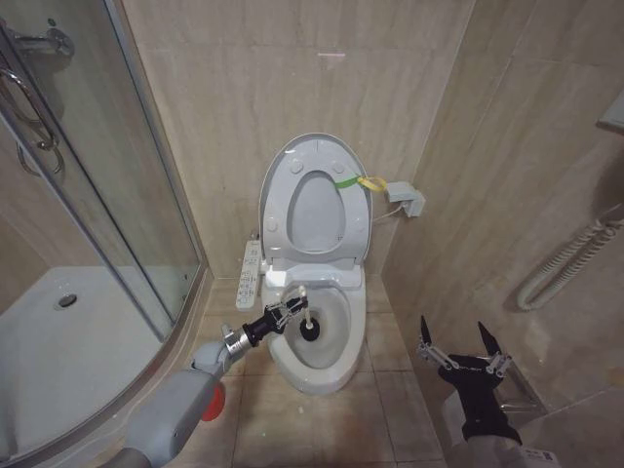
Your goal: Open the toilet lid, clean the toilet bowl with a toilet brush, close the toilet lid, and flush.
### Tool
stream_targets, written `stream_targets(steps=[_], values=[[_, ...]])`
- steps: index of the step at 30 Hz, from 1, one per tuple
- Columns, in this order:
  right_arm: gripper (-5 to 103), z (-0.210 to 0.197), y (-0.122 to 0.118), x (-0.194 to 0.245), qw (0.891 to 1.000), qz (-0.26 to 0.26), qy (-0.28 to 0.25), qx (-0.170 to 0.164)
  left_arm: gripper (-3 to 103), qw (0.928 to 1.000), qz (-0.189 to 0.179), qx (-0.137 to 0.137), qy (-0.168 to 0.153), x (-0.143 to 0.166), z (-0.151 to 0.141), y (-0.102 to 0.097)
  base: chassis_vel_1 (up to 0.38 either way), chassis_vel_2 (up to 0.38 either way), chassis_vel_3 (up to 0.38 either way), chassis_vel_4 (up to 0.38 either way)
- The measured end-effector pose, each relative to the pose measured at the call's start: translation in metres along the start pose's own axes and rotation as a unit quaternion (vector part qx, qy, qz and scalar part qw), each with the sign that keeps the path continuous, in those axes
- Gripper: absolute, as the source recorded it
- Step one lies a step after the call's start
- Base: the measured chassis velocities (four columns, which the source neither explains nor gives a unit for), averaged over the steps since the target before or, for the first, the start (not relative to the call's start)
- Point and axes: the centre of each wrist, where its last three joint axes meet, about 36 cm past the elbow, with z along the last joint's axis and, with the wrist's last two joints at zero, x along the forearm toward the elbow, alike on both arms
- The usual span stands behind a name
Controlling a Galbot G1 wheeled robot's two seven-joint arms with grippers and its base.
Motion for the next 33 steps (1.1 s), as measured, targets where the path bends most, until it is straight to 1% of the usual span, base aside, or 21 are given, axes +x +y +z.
stream_targets(steps=[5, 10, 18, 21, 28, 33], values=[[100, 0.0, 0.0, 0.0, 1.0, 0.0, 0.0, 0.0, 15, 0.9998, -0.008, -0.005, -0.016, -0.001, -0.014, -0.002, 0.0, 0.0, 0.0, 0.0], [100, 0.0, 0.0, 0.0, 1.0, 0.0, 0.0, 0.0, 15, 0.9997, -0.01, -0.009, -0.021, 0.003, -0.023, -0.004, 0.0, 0.0, 0.0, 0.0], [100, 0.0, 0.0, 0.0, 1.0, 0.0, 0.0, 0.0, 15, 0.999, -0.03, -0.011, -0.031, 0.015, -0.035, -0.007, 0.0, 0.0, 0.0, 0.0], [100, 0.0, 0.0, 0.0, 1.0, 0.0, 0.0, 0.0, 15, 0.9982, -0.044, -0.007, -0.039, 0.02, -0.045, -0.007, 0.0, 0.0, 0.0, 0.0], [100, 0.0, 0.0, 0.0, 1.0, 0.0, 0.0, 0.0, 15, 0.9971, -0.059, -0.006, -0.049, 0.023, -0.063, -0.007, 0.0, 0.0, 0.0, 0.0], [100, 0.0, 0.0, 0.0, 1.0, 0.0, 0.0, 0.0, 15, 0.9954, -0.077, 0.003, -0.057, 0.025, -0.087, -0.013, 0.0, 0.0, 0.0, 0.0]])
